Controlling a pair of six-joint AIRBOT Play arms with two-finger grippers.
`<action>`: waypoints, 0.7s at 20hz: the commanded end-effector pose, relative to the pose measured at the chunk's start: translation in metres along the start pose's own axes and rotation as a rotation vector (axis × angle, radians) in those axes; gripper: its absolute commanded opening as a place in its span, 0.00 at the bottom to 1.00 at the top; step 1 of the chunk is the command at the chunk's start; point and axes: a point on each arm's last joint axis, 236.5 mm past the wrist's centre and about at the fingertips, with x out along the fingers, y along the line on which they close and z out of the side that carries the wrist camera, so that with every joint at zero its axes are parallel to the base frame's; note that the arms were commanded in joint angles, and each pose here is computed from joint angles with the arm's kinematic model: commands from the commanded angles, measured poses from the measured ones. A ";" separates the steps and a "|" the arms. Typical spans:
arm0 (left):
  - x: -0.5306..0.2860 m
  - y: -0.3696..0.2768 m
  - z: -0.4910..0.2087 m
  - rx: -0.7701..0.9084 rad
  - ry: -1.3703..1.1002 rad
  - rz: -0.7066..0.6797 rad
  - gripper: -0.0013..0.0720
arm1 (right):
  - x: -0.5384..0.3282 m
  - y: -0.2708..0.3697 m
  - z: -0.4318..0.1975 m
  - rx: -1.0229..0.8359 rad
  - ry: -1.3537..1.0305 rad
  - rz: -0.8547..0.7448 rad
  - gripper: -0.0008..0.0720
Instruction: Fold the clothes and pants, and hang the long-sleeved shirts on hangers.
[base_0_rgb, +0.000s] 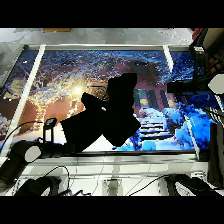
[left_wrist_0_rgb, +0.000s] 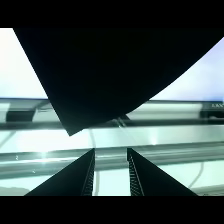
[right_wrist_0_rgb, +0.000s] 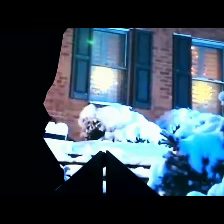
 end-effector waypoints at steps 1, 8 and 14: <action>0.019 0.005 -0.023 -0.057 0.062 -0.013 0.32 | 0.000 0.000 0.000 -0.053 0.002 0.001 0.03; 0.031 0.030 -0.018 -0.273 0.085 -0.056 0.28 | 0.000 0.000 0.000 -0.075 0.002 0.000 0.03; 0.024 0.046 0.003 -0.434 0.019 -0.119 0.91 | 0.000 0.000 0.003 -0.075 -0.014 0.001 0.03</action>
